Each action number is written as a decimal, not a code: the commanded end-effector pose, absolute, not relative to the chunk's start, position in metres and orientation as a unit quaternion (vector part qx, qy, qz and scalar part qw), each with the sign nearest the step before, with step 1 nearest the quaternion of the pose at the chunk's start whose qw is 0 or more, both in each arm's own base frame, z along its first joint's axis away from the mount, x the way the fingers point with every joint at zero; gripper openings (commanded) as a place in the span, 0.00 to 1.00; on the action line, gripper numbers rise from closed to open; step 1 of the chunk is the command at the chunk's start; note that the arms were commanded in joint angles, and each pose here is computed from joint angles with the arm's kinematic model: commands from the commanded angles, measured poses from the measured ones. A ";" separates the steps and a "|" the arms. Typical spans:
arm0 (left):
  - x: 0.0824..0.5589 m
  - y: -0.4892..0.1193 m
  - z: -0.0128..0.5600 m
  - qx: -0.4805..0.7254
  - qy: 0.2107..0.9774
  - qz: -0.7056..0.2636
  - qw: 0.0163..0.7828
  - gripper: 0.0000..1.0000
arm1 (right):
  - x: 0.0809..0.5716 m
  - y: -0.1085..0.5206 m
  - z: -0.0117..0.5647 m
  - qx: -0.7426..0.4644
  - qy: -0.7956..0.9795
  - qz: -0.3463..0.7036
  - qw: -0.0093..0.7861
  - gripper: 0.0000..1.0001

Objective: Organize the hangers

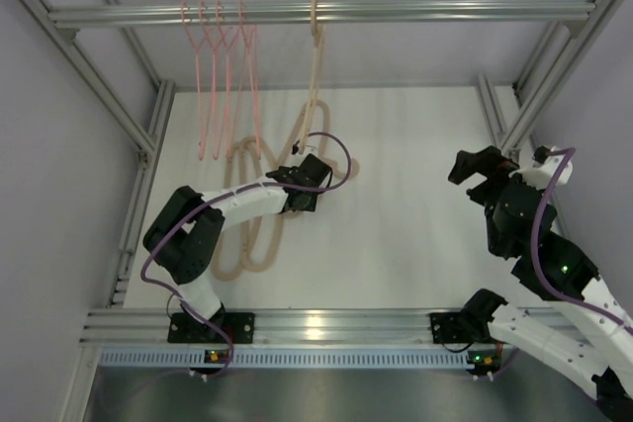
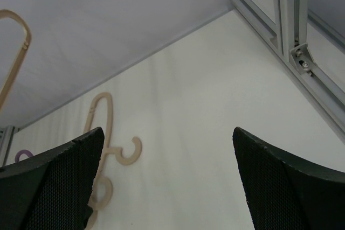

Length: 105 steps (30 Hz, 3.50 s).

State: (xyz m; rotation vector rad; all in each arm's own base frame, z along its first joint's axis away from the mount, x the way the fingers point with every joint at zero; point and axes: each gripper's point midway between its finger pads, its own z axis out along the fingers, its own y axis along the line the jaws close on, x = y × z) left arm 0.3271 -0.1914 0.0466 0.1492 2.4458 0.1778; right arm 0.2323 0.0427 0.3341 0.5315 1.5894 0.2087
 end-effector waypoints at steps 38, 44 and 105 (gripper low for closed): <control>0.360 -0.181 0.066 0.038 0.934 0.016 0.354 0.61 | 0.231 0.032 0.341 0.243 0.695 0.080 0.672 1.00; 0.354 -0.184 0.055 0.042 0.941 0.006 0.337 0.57 | 0.231 0.032 0.339 0.244 0.696 0.078 0.671 1.00; 0.328 -0.187 0.030 0.055 0.958 -0.026 0.280 0.05 | 0.225 0.028 0.343 0.249 0.687 0.095 0.676 0.99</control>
